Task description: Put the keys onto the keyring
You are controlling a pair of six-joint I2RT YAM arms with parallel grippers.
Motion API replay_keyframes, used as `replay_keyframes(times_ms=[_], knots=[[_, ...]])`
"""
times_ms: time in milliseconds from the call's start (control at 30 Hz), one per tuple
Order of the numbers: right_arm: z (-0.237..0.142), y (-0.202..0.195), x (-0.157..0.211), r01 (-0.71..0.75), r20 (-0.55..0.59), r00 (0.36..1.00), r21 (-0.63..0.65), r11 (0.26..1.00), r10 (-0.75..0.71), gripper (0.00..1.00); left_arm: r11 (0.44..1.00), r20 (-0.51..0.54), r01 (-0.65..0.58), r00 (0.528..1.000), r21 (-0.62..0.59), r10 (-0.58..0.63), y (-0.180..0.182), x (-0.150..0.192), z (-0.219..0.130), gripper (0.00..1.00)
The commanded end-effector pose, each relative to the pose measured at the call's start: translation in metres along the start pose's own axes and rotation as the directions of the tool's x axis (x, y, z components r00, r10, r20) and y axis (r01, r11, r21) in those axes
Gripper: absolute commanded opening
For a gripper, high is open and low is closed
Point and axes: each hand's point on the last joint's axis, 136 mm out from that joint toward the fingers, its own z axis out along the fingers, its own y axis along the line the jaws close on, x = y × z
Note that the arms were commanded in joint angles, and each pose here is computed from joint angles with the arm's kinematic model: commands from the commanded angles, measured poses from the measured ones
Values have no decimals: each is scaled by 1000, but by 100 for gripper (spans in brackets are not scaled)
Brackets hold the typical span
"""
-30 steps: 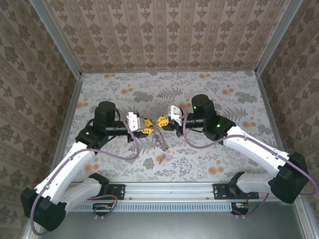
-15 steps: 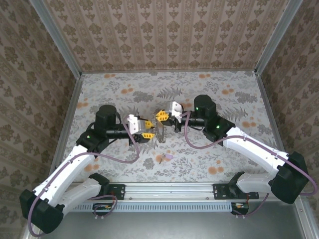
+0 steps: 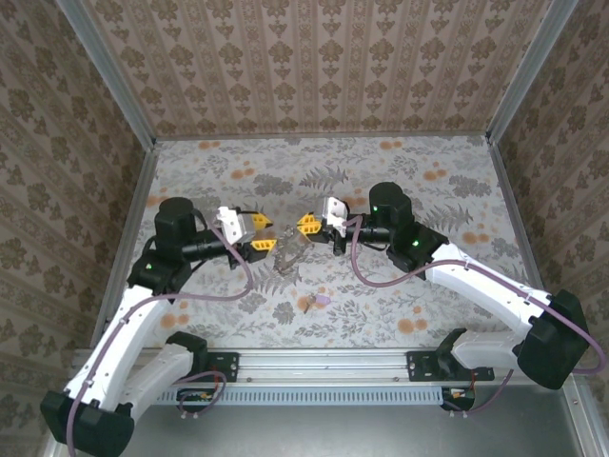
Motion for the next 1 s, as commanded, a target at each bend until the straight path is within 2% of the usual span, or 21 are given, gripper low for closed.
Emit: replay_keyframes(times_ms=[0,200,267,400,600,733,967], knots=[[-1,1,-16,52,38,998,-7,999,-52,0,1000,41,-12,999,19,11,4,-20,-2,43],[-1,5,-13,70,15,997,-15,997,-70,0,995,-6,-4,1000,-96,3,38,-12,4,39],[0,6,-12,72,15,997,-17,997,-72,0,999,3,6,1000,-52,-6,38,-13,11,37],[3,5,-13,72,19,997,-19,997,-72,0,1000,11,3,1000,19,-3,33,-16,21,20],[6,5,-13,70,21,997,-18,997,-70,0,991,21,-36,999,126,34,8,-14,28,6],[5,3,-13,67,25,997,-3,998,-66,0,983,38,-33,999,181,27,-7,-11,28,5],[4,2,-16,61,36,998,1,998,-61,0,982,25,-23,999,186,19,-16,-2,26,8]])
